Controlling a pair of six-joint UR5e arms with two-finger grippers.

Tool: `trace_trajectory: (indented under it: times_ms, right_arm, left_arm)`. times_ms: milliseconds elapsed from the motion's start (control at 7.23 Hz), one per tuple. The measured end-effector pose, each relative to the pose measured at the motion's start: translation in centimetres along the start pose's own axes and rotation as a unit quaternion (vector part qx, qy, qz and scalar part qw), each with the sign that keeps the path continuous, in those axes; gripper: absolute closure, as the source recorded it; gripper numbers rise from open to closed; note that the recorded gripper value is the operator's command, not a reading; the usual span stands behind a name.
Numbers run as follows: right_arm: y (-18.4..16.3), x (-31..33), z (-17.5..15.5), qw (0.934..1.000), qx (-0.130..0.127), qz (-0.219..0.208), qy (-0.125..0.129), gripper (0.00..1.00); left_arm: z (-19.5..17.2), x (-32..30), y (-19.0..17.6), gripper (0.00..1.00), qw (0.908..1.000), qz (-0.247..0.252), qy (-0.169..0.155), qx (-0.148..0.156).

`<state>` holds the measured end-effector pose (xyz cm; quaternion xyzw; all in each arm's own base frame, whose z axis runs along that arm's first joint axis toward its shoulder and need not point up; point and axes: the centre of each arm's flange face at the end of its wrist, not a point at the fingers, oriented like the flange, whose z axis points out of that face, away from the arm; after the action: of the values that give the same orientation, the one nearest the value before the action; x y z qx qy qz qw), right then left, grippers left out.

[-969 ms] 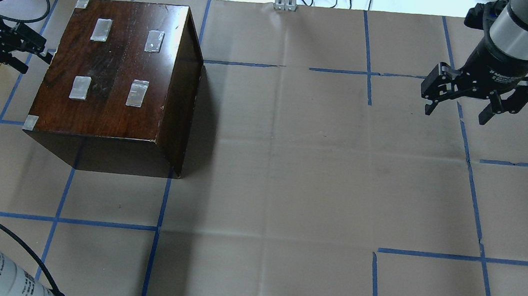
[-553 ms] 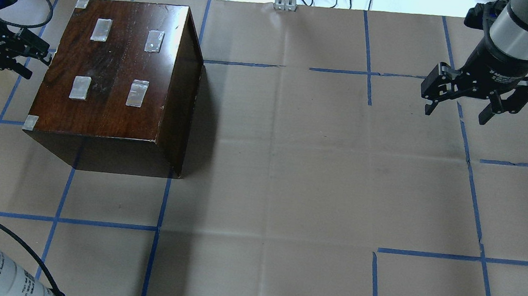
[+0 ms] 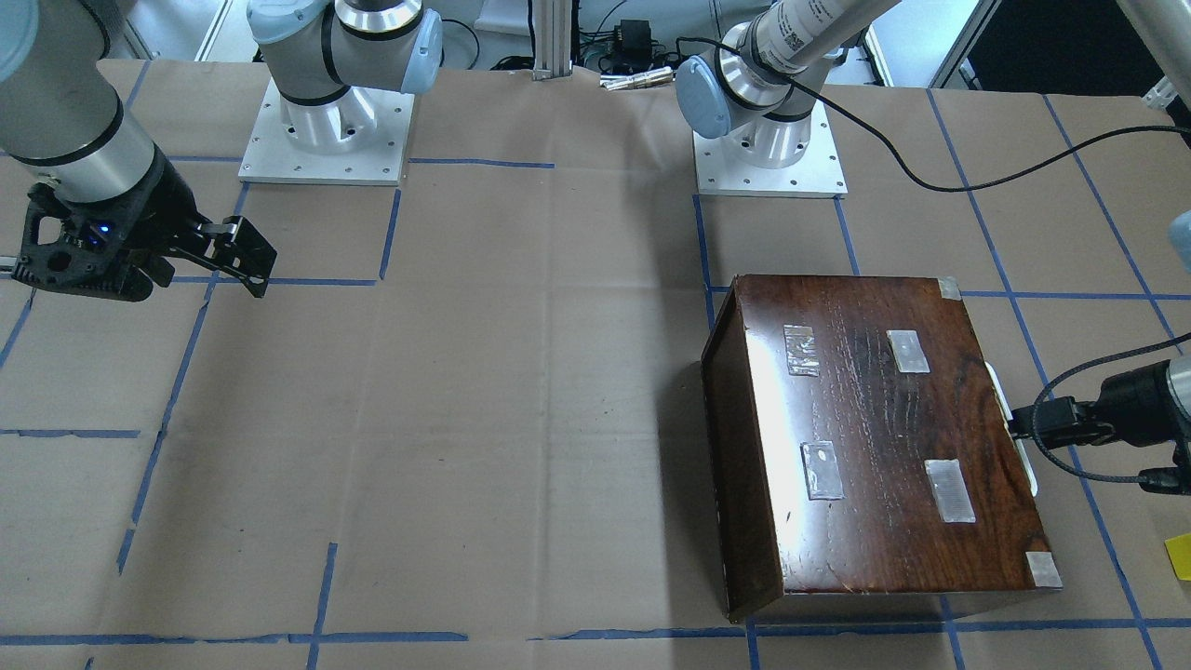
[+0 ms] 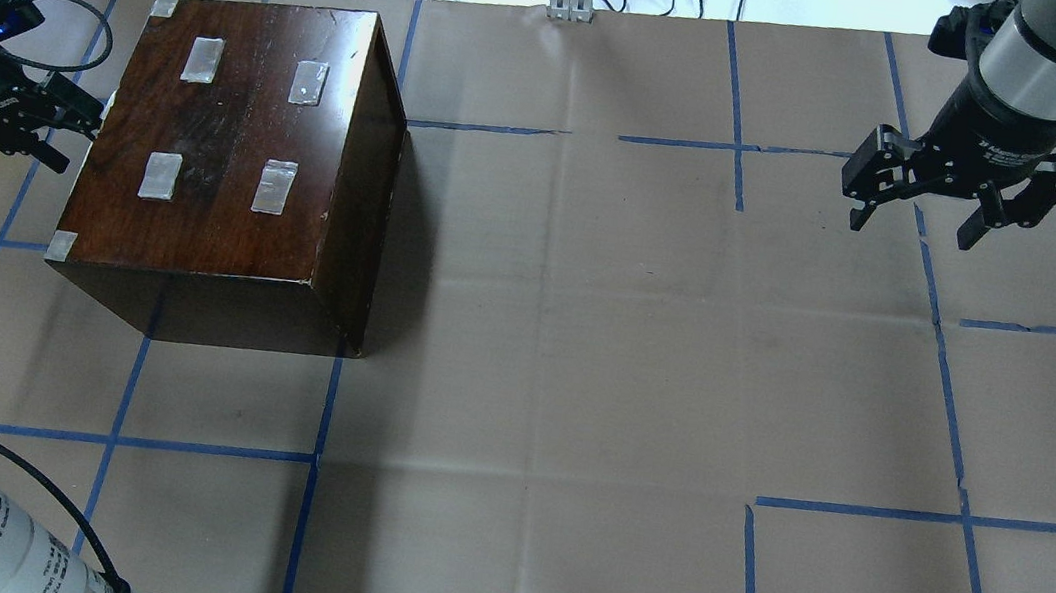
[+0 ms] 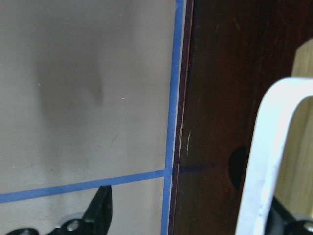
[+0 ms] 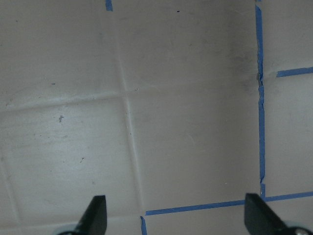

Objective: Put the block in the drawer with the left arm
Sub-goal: 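Pull the drawer open away from the cabinet with the left gripper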

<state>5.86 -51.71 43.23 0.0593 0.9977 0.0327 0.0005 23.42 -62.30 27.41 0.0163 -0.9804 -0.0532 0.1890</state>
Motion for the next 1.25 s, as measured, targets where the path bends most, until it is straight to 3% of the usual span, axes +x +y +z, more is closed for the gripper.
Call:
trace_trajectory:
  times_ms: [415,1245]
  right_arm:
    - [0.0,0.0,0.0,1.0000,0.000,0.000,0.000,0.00]
    - [0.0,0.0,0.0,1.0000,0.000,0.000,0.000,0.00]
  left_arm:
    - [-1.1,-1.5,0.7,0.01,0.9990,-0.001,-0.042,-0.014]
    - [-3.6,-7.1,2.7,0.01,0.9978,-0.031,-0.058,-0.007]
